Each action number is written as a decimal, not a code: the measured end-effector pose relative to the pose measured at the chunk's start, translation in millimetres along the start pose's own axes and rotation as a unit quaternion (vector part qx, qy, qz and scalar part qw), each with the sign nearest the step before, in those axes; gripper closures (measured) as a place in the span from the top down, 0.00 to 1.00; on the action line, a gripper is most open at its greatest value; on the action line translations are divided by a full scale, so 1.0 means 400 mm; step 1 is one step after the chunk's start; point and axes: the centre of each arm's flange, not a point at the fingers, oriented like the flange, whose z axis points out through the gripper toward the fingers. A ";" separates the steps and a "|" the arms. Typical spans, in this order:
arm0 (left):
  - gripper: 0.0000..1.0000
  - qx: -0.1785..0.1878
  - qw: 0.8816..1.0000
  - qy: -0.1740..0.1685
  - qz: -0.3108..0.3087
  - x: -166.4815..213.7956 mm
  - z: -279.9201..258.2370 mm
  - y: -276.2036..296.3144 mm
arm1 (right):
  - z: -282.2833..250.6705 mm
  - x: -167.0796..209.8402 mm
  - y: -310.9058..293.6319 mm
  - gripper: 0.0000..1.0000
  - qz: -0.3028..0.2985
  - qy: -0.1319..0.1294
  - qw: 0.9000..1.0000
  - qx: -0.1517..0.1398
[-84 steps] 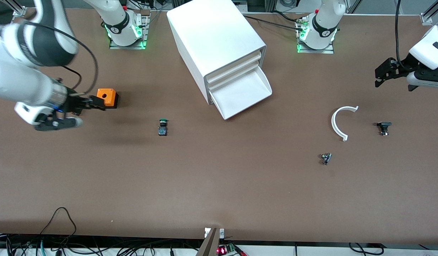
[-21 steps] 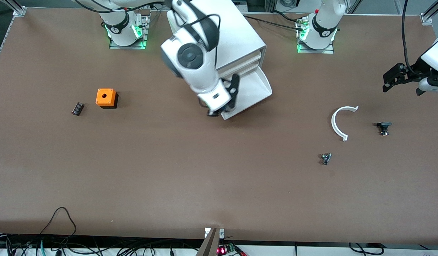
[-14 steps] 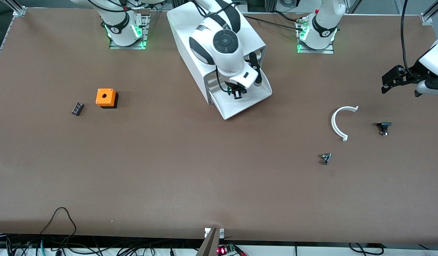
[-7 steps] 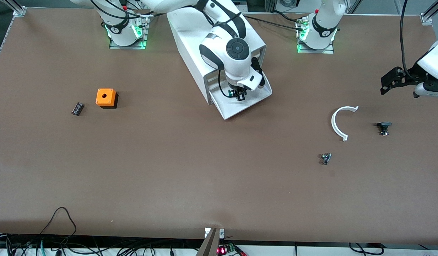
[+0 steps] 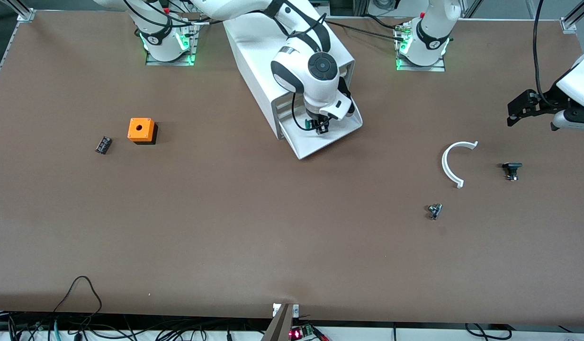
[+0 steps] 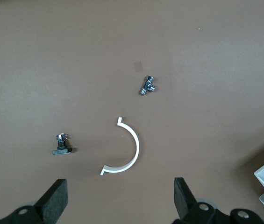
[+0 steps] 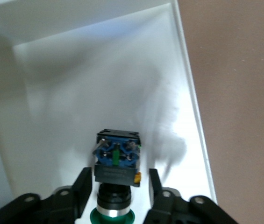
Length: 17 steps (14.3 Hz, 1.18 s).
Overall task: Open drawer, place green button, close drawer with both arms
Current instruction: 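Lower the button into the open drawer and open the right gripper, then withdraw the right gripper while the left gripper reaches the drawer front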
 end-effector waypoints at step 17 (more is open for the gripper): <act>1.00 -0.051 0.995 0.002 -0.087 0.168 0.313 0.287 | -0.624 -0.239 0.138 1.00 0.229 0.053 0.965 -0.116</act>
